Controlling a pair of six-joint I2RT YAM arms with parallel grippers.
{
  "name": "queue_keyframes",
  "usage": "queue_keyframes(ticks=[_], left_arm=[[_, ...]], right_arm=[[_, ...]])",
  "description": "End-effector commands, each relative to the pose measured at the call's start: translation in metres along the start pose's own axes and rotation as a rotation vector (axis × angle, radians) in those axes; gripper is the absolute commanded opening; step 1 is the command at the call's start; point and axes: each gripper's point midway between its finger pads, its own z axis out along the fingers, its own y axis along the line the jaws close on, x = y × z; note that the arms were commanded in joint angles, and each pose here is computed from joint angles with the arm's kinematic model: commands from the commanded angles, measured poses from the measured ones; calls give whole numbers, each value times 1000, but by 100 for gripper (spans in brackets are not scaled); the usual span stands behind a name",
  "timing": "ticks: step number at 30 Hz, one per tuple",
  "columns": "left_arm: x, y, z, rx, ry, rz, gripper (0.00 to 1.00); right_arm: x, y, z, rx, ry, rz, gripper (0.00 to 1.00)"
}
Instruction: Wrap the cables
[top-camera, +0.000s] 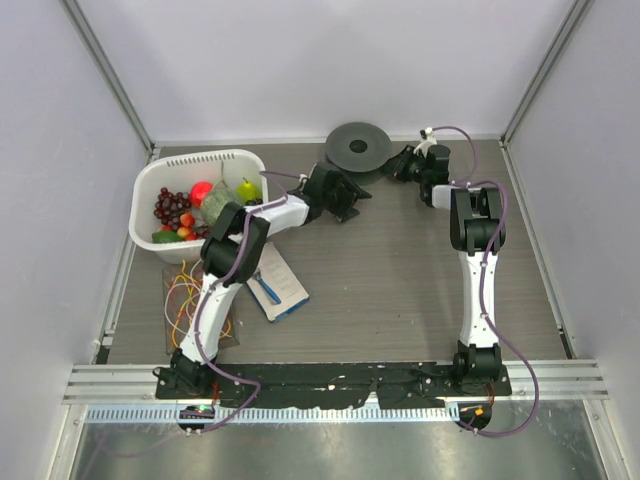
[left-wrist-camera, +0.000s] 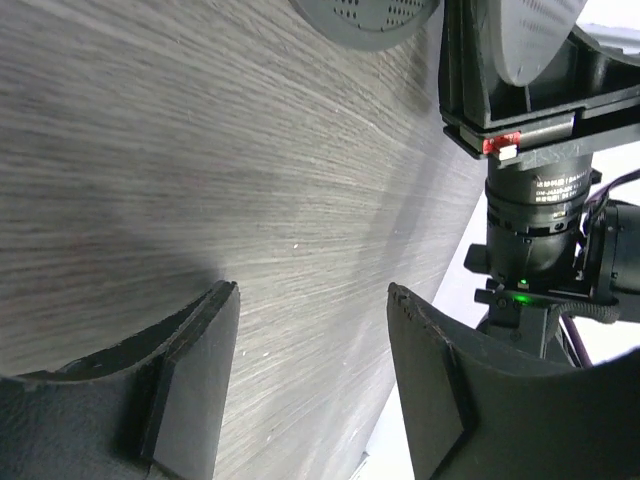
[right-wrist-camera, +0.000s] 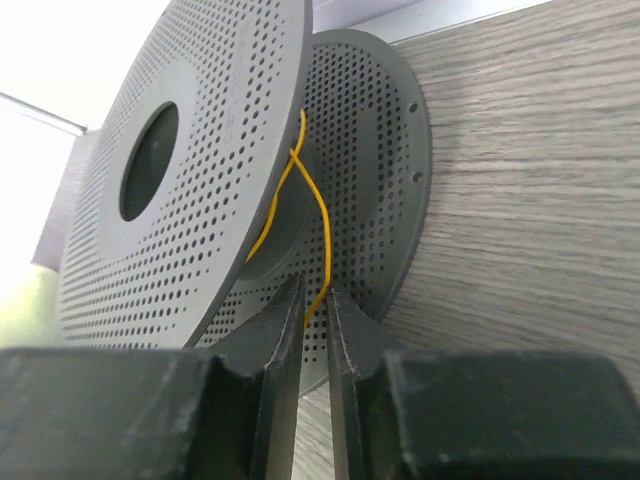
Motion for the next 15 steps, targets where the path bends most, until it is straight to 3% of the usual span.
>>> queue_keyframes(ticks=[1, 10, 15], left_arm=[[-2, -46, -33, 102, -15, 64, 65], [-8, -87, -68, 203, -55, 202, 67], [-13, -104, -98, 237, -85, 329, 81]], right_arm=[[-4, 12, -8, -3, 6, 42, 24], [-15, 21, -32, 18, -24, 61, 42], [-31, 17, -64, 71, -41, 59, 52]])
